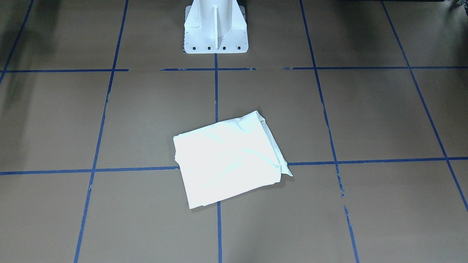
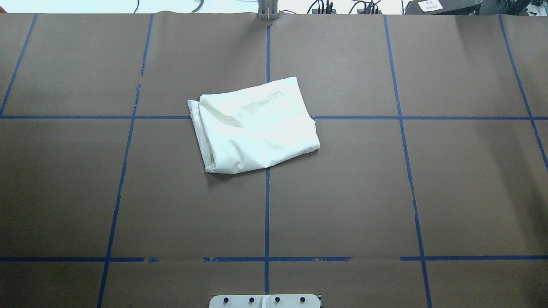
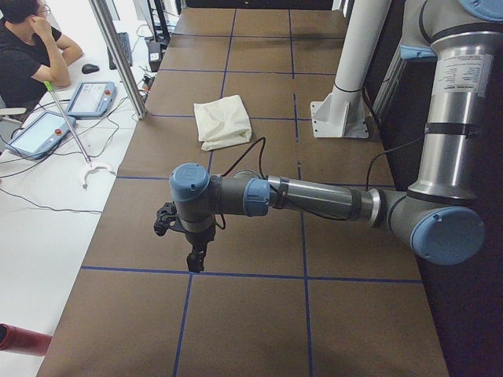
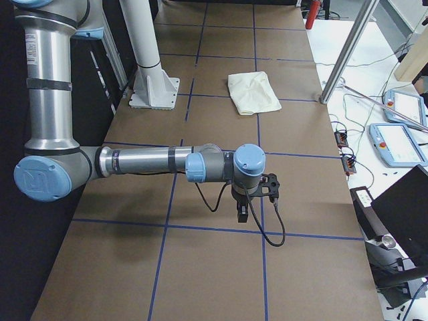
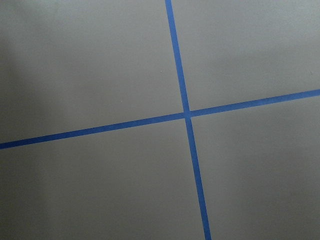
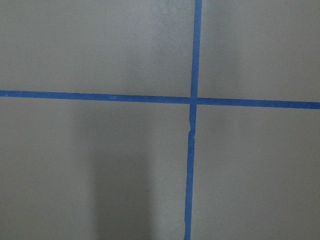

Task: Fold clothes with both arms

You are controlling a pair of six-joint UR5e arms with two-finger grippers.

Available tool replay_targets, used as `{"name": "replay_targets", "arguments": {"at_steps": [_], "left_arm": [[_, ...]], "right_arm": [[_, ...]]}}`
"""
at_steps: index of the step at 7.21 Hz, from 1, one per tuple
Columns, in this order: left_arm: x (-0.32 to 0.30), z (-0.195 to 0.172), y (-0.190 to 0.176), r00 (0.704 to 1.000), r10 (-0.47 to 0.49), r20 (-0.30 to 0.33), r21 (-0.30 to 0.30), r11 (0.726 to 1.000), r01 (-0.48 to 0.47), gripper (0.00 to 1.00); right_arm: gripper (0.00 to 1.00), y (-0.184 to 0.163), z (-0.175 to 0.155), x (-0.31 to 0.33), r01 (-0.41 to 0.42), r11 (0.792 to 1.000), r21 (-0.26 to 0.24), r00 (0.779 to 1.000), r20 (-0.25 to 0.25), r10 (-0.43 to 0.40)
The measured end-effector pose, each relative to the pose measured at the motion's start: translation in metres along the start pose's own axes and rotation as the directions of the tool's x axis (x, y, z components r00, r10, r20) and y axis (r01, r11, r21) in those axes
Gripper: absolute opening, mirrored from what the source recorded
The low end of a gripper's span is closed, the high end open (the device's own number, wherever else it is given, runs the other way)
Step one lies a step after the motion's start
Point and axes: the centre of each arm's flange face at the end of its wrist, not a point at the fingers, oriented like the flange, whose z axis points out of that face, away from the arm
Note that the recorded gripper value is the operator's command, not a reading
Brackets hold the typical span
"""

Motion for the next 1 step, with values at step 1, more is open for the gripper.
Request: {"name": "replay_targets", "arguments": {"at_steps": [1], "left_arm": [[0.0000,-0.0003,-0.0001,1.000,0.000,0.000,0.001,1.000,0.000,1.00]], "right_arm": [[1.00,0.0000,0.0000,-0.0001,0.000,1.000,0.000,1.000,0.000,0.000]]}}
